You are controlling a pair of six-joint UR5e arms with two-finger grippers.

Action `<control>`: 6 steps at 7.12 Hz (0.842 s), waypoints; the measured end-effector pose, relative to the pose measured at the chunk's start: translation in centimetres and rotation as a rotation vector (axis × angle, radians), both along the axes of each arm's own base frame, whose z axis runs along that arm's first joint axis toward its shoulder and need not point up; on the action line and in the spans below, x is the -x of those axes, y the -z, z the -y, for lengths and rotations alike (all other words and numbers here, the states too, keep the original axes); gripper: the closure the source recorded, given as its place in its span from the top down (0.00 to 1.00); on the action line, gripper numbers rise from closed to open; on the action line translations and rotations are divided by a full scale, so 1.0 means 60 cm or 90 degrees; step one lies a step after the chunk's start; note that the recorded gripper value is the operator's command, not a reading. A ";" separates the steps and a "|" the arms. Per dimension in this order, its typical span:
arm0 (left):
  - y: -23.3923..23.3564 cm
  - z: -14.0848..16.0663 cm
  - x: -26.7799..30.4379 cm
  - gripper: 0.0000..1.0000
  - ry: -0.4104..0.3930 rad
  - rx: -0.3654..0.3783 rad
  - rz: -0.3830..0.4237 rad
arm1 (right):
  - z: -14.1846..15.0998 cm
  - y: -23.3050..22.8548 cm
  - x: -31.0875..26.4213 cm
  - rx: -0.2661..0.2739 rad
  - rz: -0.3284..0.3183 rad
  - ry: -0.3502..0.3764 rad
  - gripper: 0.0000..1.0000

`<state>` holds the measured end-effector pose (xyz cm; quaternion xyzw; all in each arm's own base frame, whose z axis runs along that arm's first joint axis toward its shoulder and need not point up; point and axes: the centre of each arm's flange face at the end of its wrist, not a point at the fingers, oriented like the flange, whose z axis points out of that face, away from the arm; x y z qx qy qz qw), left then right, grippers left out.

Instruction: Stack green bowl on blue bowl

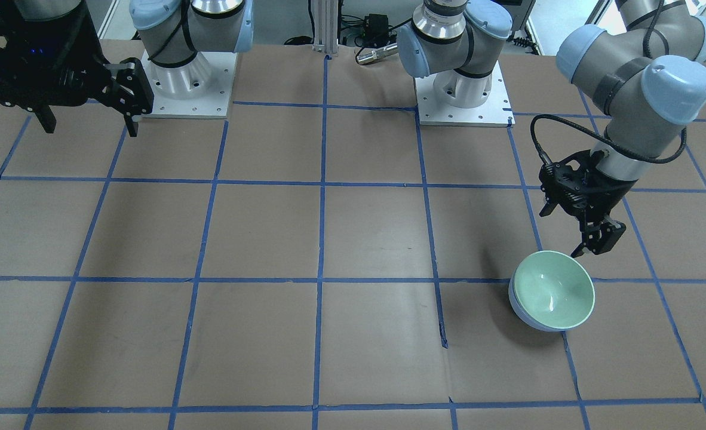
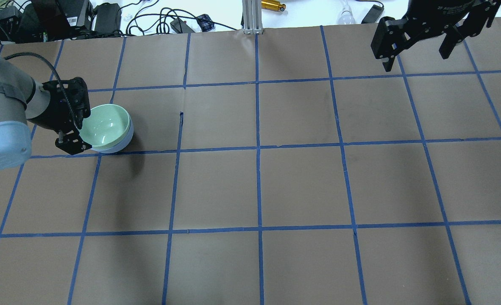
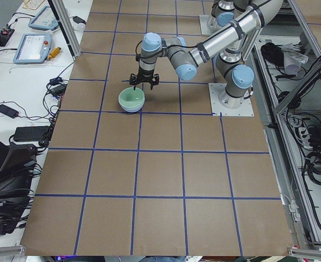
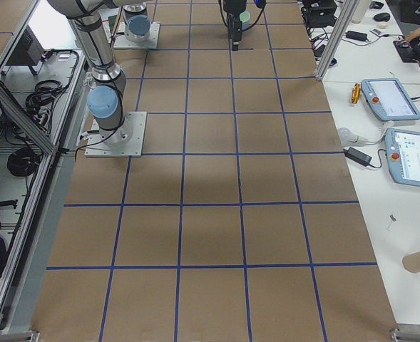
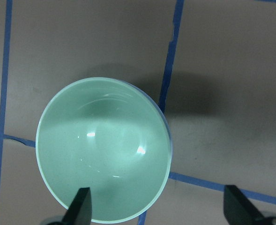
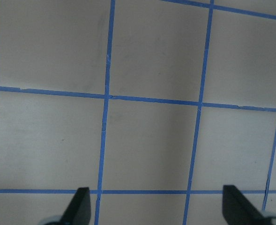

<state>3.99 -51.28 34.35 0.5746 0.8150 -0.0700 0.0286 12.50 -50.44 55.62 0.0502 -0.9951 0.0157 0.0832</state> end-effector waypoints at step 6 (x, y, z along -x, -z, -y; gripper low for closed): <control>-0.147 0.000 0.168 1.00 -0.303 -0.044 -0.062 | 0.000 0.000 0.000 0.000 0.000 0.000 1.00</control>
